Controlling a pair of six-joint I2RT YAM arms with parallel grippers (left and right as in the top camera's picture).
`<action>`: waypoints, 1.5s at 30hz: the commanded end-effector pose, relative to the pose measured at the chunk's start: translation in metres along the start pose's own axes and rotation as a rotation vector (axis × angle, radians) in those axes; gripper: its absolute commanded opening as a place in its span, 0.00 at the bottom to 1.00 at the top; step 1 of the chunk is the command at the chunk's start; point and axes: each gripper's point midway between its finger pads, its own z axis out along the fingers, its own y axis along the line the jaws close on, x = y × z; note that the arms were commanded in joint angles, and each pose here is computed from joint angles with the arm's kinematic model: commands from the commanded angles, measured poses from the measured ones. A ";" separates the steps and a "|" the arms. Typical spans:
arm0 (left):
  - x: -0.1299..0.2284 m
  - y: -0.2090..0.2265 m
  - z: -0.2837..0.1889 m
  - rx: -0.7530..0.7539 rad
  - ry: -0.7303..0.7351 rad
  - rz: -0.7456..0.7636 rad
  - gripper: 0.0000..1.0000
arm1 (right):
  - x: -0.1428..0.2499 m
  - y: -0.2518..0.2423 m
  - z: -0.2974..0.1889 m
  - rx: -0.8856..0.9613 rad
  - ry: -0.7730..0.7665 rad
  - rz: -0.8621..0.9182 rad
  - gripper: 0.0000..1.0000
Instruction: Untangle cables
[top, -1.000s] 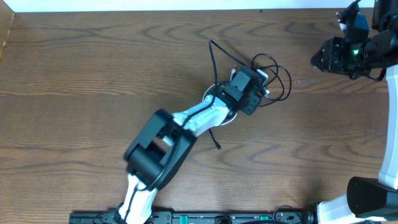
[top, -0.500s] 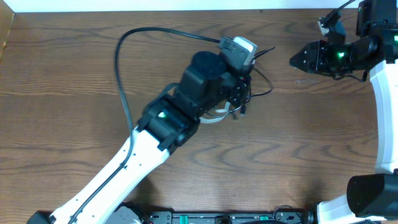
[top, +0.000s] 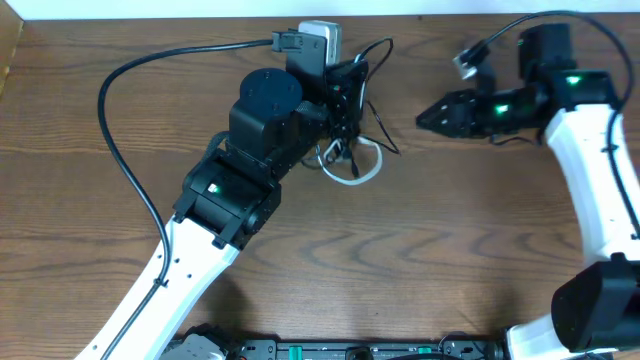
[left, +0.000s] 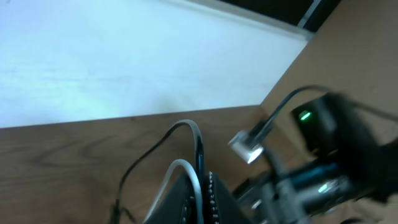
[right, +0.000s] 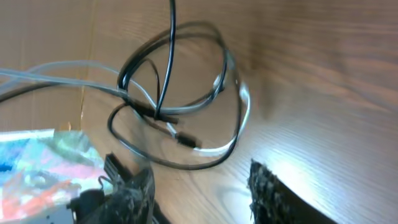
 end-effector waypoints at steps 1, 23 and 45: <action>-0.019 -0.007 -0.010 0.022 -0.062 -0.061 0.07 | 0.008 0.016 0.021 -0.073 0.025 -0.004 0.47; -0.038 -0.008 -0.021 0.033 -0.128 -0.072 0.08 | 0.024 -0.072 0.094 0.475 -0.172 0.385 0.51; -0.114 0.035 -0.116 -0.083 -0.395 -0.075 0.07 | 0.047 -0.141 0.049 0.354 -0.063 0.219 0.72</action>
